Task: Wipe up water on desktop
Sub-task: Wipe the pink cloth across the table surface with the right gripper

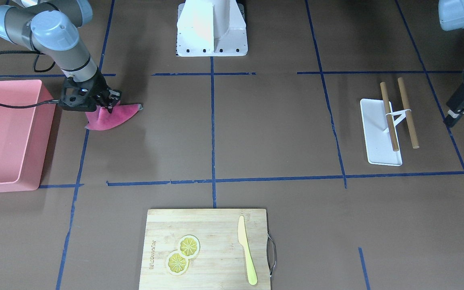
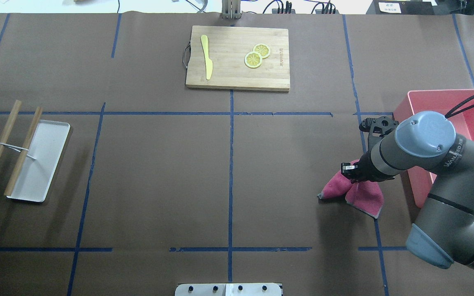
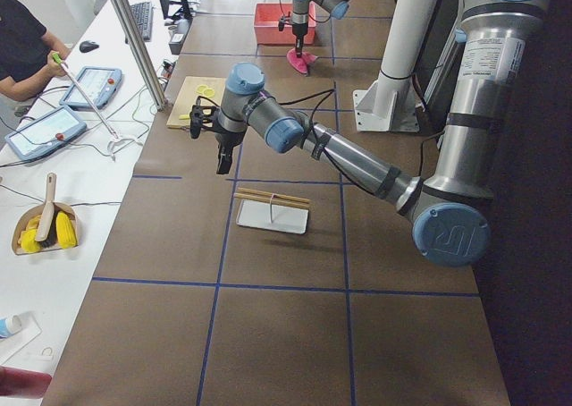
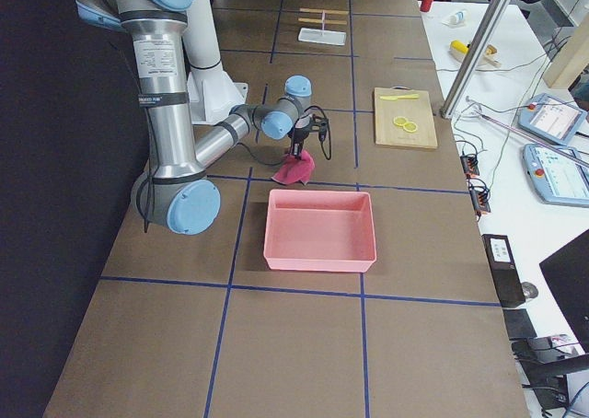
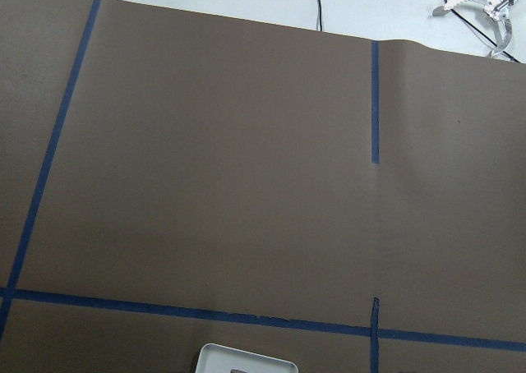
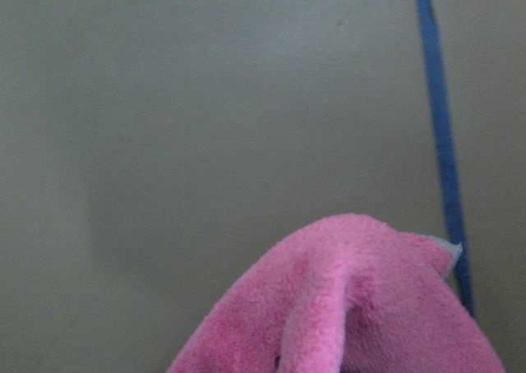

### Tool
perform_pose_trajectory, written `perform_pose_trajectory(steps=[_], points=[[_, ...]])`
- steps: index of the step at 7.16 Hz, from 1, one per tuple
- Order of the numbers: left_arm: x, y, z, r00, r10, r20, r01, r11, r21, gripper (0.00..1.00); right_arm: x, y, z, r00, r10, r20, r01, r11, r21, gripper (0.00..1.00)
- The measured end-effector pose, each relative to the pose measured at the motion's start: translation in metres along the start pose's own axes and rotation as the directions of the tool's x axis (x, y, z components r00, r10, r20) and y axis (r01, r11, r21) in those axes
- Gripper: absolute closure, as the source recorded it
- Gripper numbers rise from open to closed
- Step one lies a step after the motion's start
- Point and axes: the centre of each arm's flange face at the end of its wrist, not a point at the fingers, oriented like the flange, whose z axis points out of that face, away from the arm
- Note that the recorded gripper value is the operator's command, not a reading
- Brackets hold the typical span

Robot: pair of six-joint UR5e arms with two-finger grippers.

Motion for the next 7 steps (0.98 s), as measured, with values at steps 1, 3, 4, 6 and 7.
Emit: perform_pose_trajectory(steps=[1,3,4,6,7], points=[[-0.01,0.002,0.0,1.0,0.018,0.007,-0.018,1.0,-0.004,0.08,-0.048,0.006,0.005,0.999,0.023,0.036,-0.022,1.0,-0.011,1.0],[-0.039,0.012,0.007,0.991,0.128,0.037,-0.127,0.991,-0.034,0.07,-0.141,0.023,0.016,0.993,0.073,0.089,-0.071,0.997,-0.025,1.0],[-0.055,0.02,0.012,0.982,0.181,0.052,-0.178,0.982,-0.06,0.07,-0.17,0.027,0.017,0.991,0.09,0.104,-0.088,0.996,-0.025,1.0],[-0.091,0.025,0.011,0.955,0.283,0.086,-0.27,0.954,-0.132,0.03,-0.159,0.02,0.016,0.99,0.101,0.099,-0.1,0.995,-0.016,1.0],[-0.111,0.023,0.003,0.942,0.323,0.09,-0.305,0.936,-0.174,0.01,-0.119,0.013,0.011,0.993,0.08,0.083,-0.08,0.997,-0.003,1.0]])
